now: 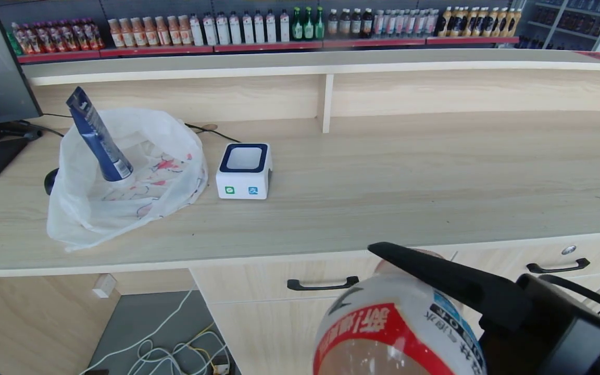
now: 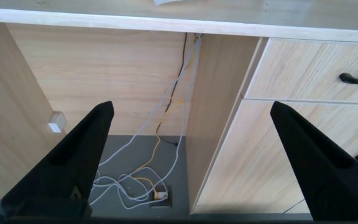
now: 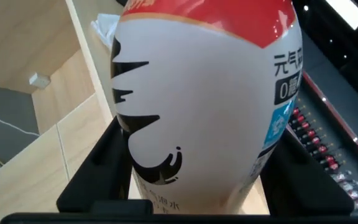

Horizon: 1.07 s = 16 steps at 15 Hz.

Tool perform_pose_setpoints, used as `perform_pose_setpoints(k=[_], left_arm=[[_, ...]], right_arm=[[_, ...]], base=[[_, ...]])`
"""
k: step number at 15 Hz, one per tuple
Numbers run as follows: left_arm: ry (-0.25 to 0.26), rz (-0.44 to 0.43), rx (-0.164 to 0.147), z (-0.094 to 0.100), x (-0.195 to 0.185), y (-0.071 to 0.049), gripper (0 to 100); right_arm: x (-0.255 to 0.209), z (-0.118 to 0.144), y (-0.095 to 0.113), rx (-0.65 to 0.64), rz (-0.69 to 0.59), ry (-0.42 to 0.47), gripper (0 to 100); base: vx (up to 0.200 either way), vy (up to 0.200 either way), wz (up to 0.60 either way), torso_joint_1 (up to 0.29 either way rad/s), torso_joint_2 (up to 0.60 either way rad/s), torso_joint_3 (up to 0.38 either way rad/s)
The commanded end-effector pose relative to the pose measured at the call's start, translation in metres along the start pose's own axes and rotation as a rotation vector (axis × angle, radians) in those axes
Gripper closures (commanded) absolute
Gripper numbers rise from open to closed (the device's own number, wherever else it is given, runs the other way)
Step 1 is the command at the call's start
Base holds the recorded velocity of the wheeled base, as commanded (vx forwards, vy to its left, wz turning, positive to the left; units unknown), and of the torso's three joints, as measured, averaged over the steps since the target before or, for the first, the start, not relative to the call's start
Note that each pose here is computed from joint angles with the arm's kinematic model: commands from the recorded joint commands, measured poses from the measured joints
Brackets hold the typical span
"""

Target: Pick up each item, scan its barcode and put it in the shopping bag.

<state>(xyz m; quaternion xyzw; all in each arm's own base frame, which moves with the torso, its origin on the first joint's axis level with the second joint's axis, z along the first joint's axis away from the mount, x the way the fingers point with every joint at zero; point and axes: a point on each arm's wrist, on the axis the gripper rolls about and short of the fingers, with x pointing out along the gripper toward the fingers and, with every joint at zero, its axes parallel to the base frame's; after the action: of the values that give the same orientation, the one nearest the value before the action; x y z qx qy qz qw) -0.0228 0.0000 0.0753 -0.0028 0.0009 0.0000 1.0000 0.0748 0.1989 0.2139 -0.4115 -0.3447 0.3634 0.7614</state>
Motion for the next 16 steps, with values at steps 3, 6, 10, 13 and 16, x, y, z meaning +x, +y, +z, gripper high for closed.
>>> perform_pose_setpoints(k=[3,6,10,13,16], left_arm=[[0.0,0.0,-0.001,0.0,0.0,0.0,0],[0.0,0.0,-0.001,0.0,0.0,0.0,0],[0.0,0.0,-0.001,0.0,0.0,0.0,0],[0.0,0.0,-0.001,0.0,0.0,0.0,0],[0.0,0.0,-0.001,0.0,0.0,0.0,0]], right_arm=[[-0.0006,0.0007,0.0001,-0.201,0.009,-0.032,100],[0.0017,0.003,-0.0015,-0.263,0.011,-0.081,100],[0.0006,0.0059,-0.0035,-0.416,0.008,-0.174,100],[-0.0009,0.0062,-0.0035,-0.427,0.014,-0.211,100],[-0.0004,0.007,-0.0052,-0.493,0.009,-0.274,100]], base=[[0.0,0.0,0.0,0.0,0.0,0.0],[0.0,0.0,0.0,0.0,0.0,0.0],[0.0,0.0,0.0,0.0,0.0,0.0],[0.0,0.0,0.0,0.0,0.0,0.0],[0.0,0.0,0.0,0.0,0.0,0.0]])
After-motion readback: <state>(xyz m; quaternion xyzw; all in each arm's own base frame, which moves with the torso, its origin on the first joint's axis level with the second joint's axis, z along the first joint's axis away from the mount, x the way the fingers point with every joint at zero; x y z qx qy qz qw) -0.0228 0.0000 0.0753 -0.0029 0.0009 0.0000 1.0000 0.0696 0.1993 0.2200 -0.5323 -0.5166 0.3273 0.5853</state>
